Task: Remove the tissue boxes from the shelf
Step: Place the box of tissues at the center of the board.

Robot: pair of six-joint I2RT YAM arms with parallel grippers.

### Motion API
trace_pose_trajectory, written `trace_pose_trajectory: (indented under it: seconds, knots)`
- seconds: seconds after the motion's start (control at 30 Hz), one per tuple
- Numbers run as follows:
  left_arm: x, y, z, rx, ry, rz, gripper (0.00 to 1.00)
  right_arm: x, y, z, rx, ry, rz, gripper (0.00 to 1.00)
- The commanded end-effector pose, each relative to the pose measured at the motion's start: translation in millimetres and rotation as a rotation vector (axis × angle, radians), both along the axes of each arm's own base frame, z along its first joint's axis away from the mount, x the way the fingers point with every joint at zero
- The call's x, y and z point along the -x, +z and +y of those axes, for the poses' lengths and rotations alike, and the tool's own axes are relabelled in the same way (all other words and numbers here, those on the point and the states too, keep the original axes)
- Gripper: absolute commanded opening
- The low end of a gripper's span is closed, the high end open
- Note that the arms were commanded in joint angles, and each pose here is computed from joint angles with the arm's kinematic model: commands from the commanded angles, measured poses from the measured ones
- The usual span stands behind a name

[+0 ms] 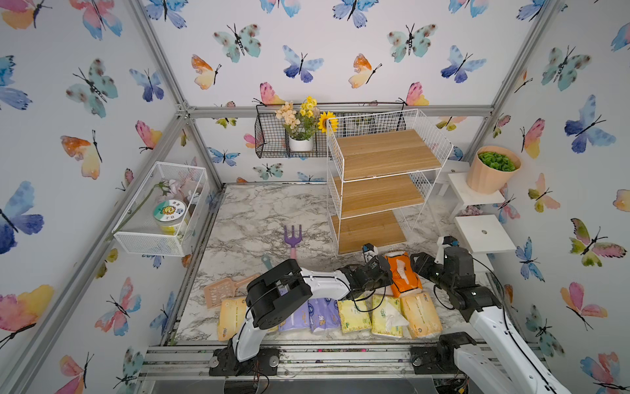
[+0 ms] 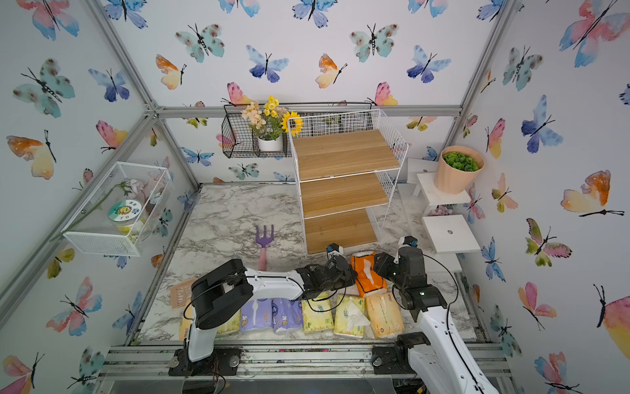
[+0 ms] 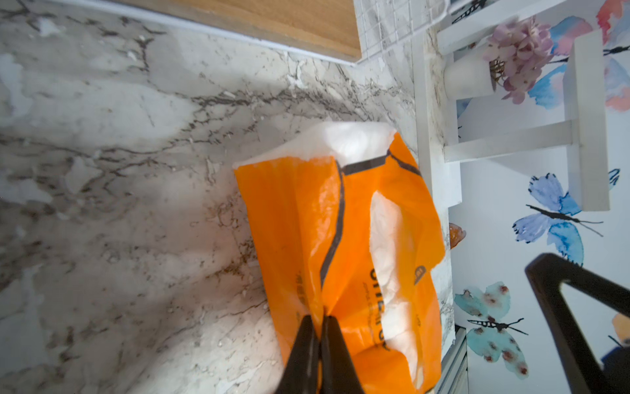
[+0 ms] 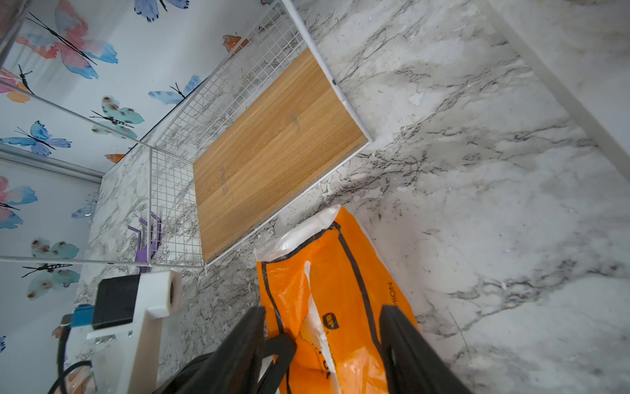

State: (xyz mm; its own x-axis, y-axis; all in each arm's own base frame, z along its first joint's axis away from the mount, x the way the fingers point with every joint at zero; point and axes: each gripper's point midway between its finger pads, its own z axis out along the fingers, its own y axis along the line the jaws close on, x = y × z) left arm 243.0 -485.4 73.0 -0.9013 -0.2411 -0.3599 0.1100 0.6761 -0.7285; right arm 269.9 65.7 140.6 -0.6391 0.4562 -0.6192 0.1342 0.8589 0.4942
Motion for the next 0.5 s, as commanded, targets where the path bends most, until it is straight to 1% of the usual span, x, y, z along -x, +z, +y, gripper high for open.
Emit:
trace_pose_trajectory:
  seconds: [0.0,0.03,0.07,0.13,0.2,0.23,0.3,0.33,0.47]
  knots:
    - [-6.0,28.2,11.3,-0.017,0.025,-0.076,0.35,-6.6,6.8,-9.8,0.025,-0.053,-0.024,0.63]
    - [-9.3,39.3,17.9,-0.015,0.05,-0.107,0.43,-8.7,7.6,-11.9,0.032,-0.065,-0.031,0.65]
    - [-12.7,49.0,25.4,-0.015,0.077,-0.133,0.48,-10.6,9.1,-14.2,0.039,-0.077,-0.039,0.66]
    - [-18.4,71.3,46.8,-0.012,0.149,-0.19,0.63,-16.3,14.3,-21.3,0.065,-0.113,-0.065,0.69]
    - [-21.9,87.5,72.2,-0.015,0.226,-0.232,0.73,-22.6,19.9,-32.0,0.104,-0.165,-0.096,0.72]
    - [-22.5,95.9,87.4,-0.016,0.268,-0.254,0.77,-25.4,22.5,-39.1,0.125,-0.201,-0.111,0.74]
    - [-23.9,108.5,121.2,-0.034,0.352,-0.299,0.8,-30.6,29.6,-50.7,0.159,-0.261,-0.154,0.75]
    - [-23.8,112.3,142.4,-0.047,0.406,-0.313,0.84,-33.7,33.8,-56.2,0.175,-0.289,-0.183,0.76]
    - [-27.9,122.6,227.7,-0.109,0.581,-0.382,0.96,-42.7,43.2,-79.1,0.256,-0.401,-0.293,0.76]
